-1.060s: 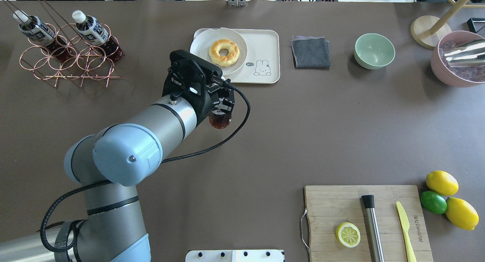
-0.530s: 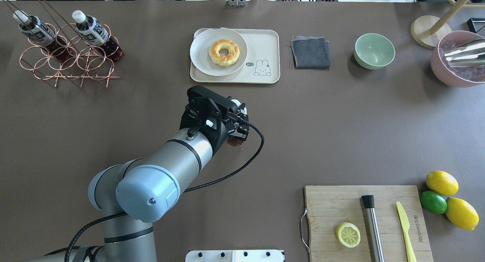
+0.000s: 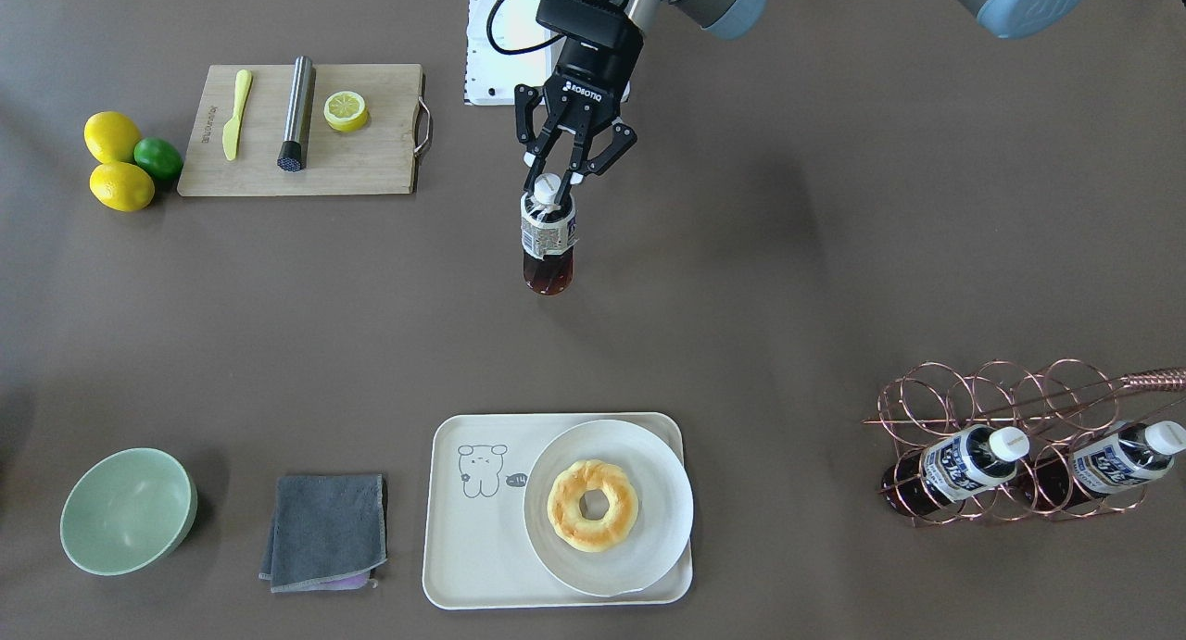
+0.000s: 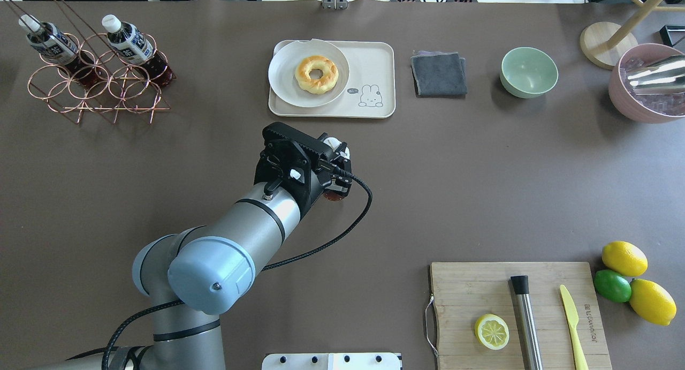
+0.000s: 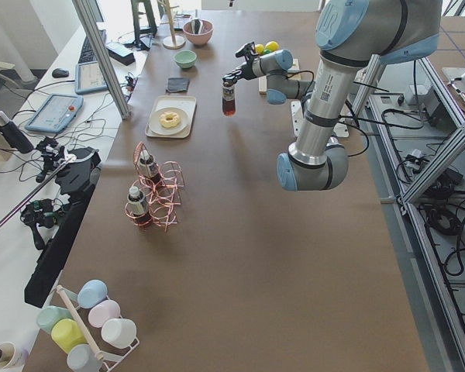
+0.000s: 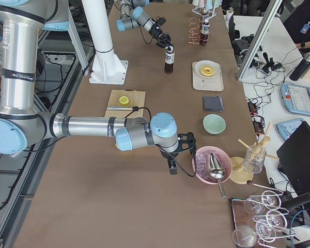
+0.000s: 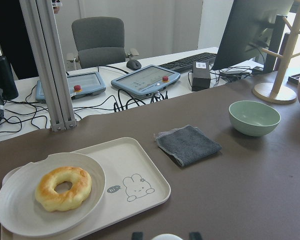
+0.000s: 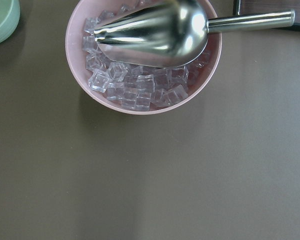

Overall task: Place tea on tray
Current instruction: 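Carry the bottle in front of the tray and lower it onto the table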

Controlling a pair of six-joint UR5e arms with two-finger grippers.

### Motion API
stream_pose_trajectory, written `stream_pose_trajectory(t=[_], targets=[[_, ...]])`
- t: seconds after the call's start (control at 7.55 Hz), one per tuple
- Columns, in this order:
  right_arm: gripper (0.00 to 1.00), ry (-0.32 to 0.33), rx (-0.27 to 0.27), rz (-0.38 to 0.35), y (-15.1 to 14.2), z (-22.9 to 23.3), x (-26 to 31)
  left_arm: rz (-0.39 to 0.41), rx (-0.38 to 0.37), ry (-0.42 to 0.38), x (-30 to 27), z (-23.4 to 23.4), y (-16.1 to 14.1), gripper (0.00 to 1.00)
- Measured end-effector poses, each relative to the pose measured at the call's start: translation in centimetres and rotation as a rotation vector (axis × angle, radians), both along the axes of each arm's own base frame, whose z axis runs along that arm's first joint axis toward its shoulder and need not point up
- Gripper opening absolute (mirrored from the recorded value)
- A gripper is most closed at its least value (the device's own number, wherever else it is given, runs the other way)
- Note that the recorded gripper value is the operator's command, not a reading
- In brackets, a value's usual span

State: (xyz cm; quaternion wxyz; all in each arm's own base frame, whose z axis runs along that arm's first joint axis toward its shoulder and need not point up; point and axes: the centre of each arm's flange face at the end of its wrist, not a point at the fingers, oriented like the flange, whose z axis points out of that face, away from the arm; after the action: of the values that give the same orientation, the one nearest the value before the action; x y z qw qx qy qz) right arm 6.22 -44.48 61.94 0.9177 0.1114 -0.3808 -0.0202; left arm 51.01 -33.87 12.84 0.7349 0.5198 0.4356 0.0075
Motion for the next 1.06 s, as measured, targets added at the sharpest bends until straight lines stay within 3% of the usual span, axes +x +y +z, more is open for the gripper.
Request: stream_pose_trajectory(t=[0.66, 0.79, 0.93, 1.06], targets=[[1.0, 0.0, -0.001, 0.0, 0.0, 0.1, 0.0, -0.011, -0.004, -0.011, 0.7, 1.5, -0.4, 0.0], [1.0, 0.0, -0.001, 0.0, 0.0, 0.1, 0.0, -0.016, 0.0, -0.001, 1.0, 1.8, -0.6, 0.16], [1.0, 0.0, -0.001, 0.0, 0.0, 0.1, 0.0, -0.018, 0.003, 0.006, 1.1, 1.9, -0.6, 0.69], [1.0, 0.0, -0.001, 0.0, 0.0, 0.1, 0.0, -0.02, 0.006, 0.011, 1.0, 1.8, -0.7, 0.98]])
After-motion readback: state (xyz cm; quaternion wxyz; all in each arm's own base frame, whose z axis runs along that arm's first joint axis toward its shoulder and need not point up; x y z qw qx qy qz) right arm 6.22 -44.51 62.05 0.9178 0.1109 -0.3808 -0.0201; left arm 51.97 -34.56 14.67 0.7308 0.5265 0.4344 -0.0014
